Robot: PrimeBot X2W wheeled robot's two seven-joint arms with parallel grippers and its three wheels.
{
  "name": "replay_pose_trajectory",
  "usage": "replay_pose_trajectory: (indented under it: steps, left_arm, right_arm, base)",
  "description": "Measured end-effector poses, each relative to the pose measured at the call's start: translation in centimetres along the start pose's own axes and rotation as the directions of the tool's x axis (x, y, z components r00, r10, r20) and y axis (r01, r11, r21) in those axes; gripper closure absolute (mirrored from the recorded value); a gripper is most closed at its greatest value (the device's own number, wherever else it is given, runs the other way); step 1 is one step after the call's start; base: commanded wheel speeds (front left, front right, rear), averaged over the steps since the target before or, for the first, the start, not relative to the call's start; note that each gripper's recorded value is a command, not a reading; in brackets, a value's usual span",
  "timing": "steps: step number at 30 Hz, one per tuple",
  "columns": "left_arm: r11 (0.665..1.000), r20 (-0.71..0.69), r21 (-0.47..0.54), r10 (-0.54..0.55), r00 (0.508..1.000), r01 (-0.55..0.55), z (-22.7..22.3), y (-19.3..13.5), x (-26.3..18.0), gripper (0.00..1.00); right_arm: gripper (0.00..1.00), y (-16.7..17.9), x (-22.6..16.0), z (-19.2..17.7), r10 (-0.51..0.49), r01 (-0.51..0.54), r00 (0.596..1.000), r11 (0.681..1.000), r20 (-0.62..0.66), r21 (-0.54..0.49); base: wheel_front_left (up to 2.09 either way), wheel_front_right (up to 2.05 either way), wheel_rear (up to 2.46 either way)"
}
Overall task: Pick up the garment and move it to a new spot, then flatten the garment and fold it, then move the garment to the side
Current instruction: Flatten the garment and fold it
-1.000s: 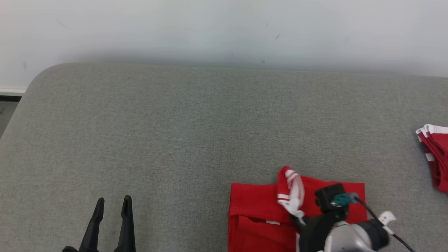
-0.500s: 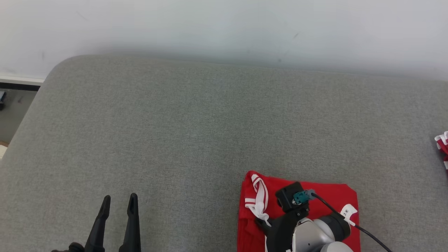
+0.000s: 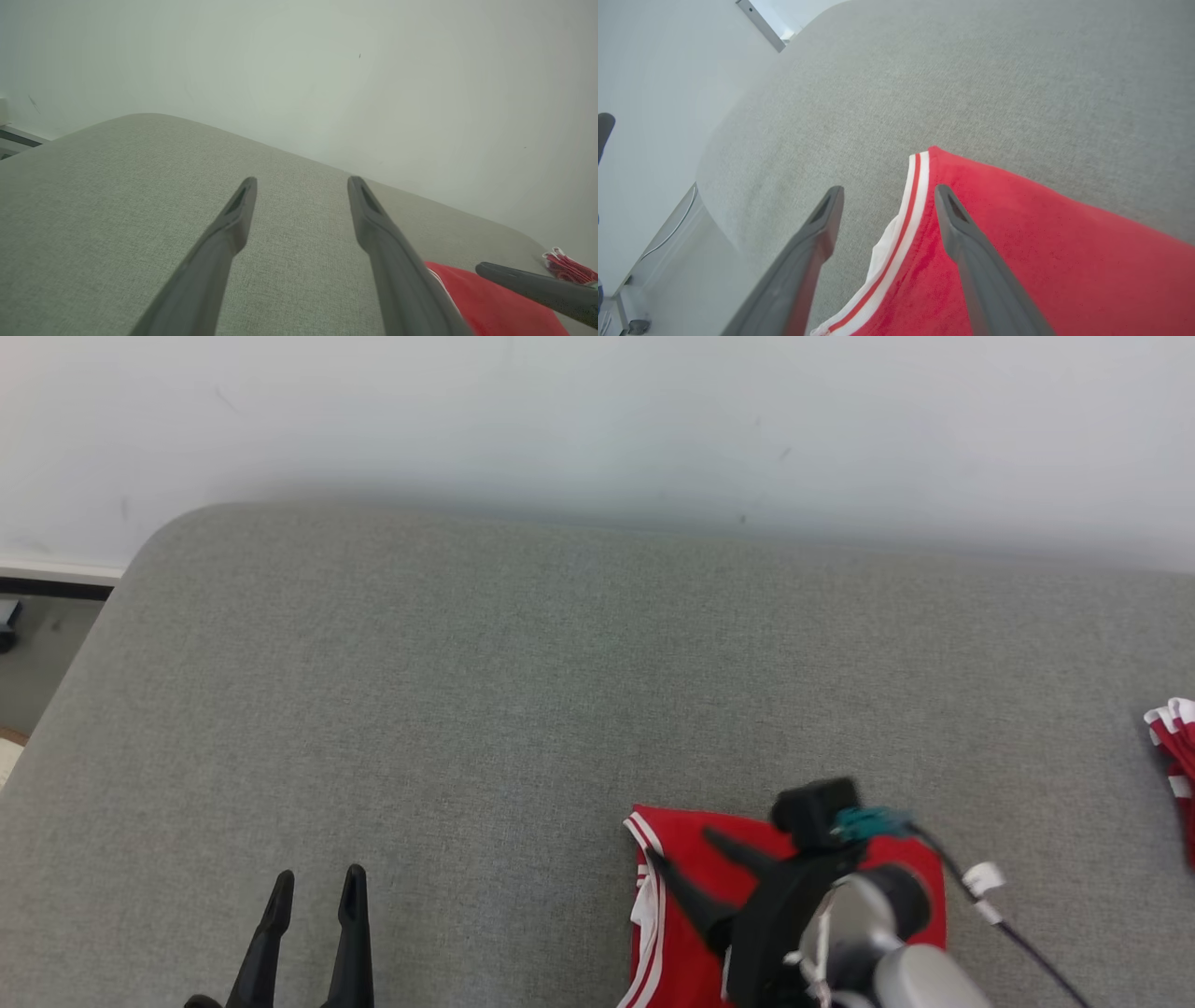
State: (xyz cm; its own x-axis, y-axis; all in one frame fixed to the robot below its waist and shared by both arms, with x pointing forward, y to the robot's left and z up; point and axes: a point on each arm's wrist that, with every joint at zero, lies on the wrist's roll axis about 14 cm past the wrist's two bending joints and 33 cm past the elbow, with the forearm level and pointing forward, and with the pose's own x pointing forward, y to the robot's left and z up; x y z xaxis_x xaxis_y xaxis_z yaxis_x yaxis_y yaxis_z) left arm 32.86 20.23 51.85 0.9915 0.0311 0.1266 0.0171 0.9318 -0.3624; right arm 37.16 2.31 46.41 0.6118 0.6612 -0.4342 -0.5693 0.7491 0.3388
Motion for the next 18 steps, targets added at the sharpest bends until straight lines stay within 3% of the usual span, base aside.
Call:
replay_pose_trajectory:
  steps: [3, 6, 7, 12, 18]
  left_arm:
    - [1.0, 0.006, 0.0, -0.007, 1.0, 0.007, 0.2, -0.2, 0.0, 0.0]
    - [1.0, -0.002, -0.003, -0.015, 1.0, 0.015, 0.0, -0.5, -0.4, 0.0]
    - [1.0, -0.002, -0.003, -0.015, 1.0, 0.015, 0.0, -0.5, -0.4, 0.0]
    - [0.999, -0.001, -0.006, -0.035, 0.999, 0.035, -0.1, -1.2, -0.4, 0.0]
    - [0.999, -0.007, -0.011, -0.051, 0.999, 0.051, -0.4, -1.7, -0.1, 0.0]
  right_arm:
    - [0.0, -1.1, -0.7, 2.0, -0.038, 0.038, 0.996, 0.999, 0.075, -0.002]
    - [0.0, -4.8, -3.2, 4.9, -0.169, 0.173, 0.966, 0.985, 0.195, -0.004]
    - [0.0, -4.8, -3.2, 4.9, -0.169, 0.173, 0.966, 0.985, 0.195, -0.004]
    - [0.0, -10.0, -7.7, 3.9, -0.372, 0.374, 0.908, 0.927, 0.193, 0.032]
    - [0.0, -13.5, -13.2, 2.1, -0.526, 0.514, 0.832, 0.85, 0.177, 0.11]
  base:
    - [0.0, 0.0, 0.0]
    - [0.0, 0.0, 0.0]
    - [0.0, 0.0, 0.0]
    - [0.0, 0.0, 0.0]
    - [0.0, 0.0, 0.0]
